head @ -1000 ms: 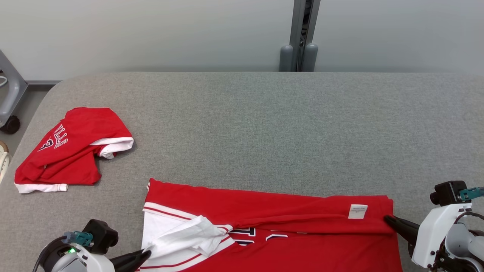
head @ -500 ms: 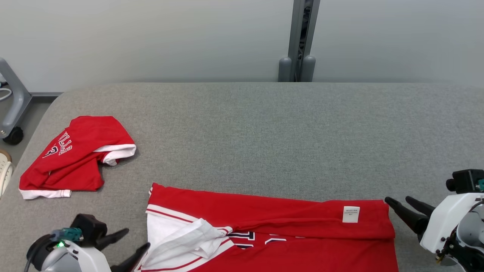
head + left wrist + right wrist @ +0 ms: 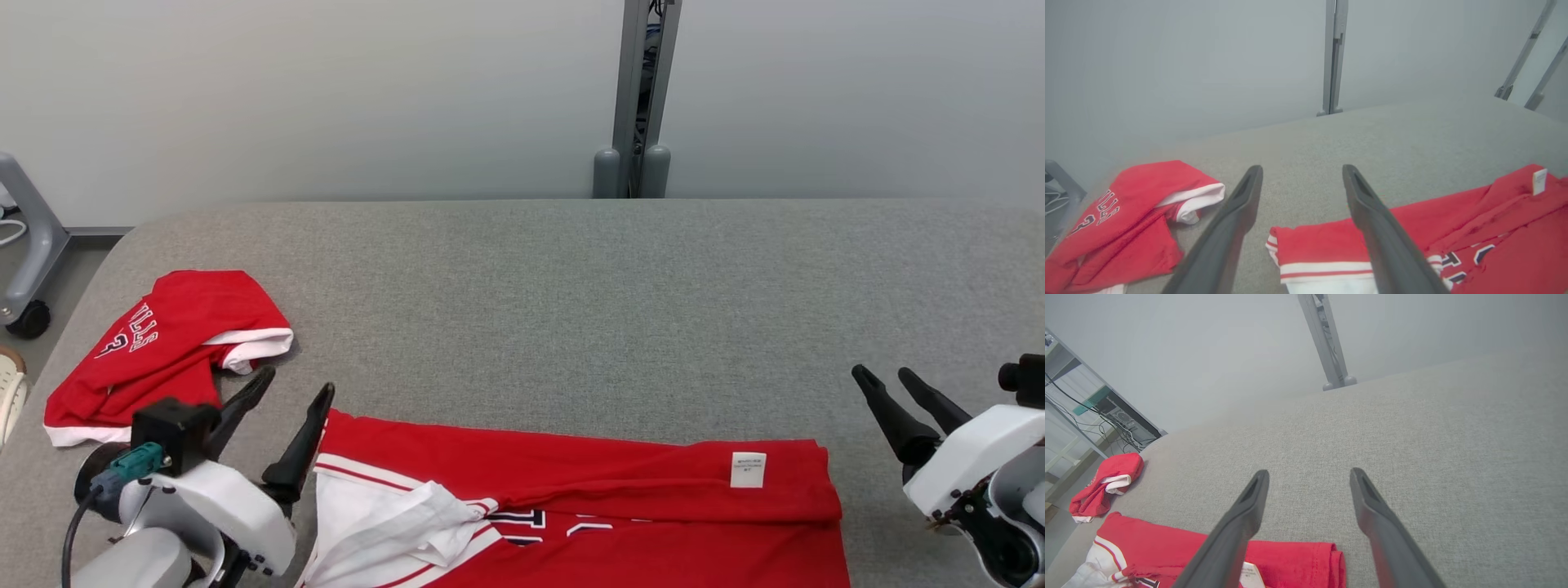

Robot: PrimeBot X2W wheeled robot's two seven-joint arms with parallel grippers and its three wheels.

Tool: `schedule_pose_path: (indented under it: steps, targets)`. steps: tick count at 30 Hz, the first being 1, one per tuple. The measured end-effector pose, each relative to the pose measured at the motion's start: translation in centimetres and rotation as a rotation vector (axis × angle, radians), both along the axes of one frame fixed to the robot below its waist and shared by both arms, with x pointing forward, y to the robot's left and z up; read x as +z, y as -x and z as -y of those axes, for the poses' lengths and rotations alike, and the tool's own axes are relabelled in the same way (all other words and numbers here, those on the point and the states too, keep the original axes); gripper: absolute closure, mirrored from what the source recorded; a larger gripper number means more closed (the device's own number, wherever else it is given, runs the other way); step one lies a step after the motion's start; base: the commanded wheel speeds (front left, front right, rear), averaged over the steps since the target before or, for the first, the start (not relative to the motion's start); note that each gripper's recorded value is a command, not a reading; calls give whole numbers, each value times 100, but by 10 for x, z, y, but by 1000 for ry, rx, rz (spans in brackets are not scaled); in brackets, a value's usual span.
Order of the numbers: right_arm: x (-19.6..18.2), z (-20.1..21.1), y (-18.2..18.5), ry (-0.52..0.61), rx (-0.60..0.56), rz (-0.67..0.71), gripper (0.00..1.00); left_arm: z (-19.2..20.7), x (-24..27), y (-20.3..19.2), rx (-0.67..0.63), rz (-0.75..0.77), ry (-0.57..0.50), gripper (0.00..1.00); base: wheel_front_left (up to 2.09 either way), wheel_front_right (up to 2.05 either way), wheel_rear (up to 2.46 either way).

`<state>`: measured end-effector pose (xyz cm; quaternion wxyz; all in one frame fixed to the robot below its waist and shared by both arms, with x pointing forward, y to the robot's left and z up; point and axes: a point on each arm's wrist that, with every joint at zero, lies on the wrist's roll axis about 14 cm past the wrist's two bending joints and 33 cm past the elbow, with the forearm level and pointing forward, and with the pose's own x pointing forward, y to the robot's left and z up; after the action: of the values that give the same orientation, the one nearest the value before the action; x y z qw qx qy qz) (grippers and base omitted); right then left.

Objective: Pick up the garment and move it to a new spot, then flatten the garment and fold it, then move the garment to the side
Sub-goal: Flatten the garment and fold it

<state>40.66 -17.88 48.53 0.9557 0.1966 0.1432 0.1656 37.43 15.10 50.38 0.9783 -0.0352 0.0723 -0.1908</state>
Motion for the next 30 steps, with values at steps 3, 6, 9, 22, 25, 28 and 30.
schedule_pose_path:
  steps: [3, 6, 9, 22, 25, 28, 30]
  targets:
    - [-6, -2, 3, -18, -18, -3, 0, 2, 12, -1, 43, 73, 20, 0, 0, 0, 0]
    - [-15, -5, 8, -35, -33, -17, 0, -2, 15, 2, 99, 115, 37, 0, 0, 0, 0]
    - [-29, -7, 16, -54, -47, -52, 0, -6, 21, 4, 153, 165, 51, 0, 0, 0, 0]
    - [-74, -12, 44, -43, -52, -183, 0, -22, 35, 20, 287, 276, 136, 0, 0, 0, 0]
    - [-81, -15, 49, -54, -50, -213, 0, -21, 25, 24, 298, 254, 156, 0, 0, 0, 0]
    - [-86, -16, 52, -56, -43, -242, 0, -17, 19, 24, 289, 239, 156, 0, 0, 0, 0]
    - [-89, -16, 53, -65, -46, -258, 0, -17, 17, 24, 291, 234, 150, 0, 0, 0, 0]
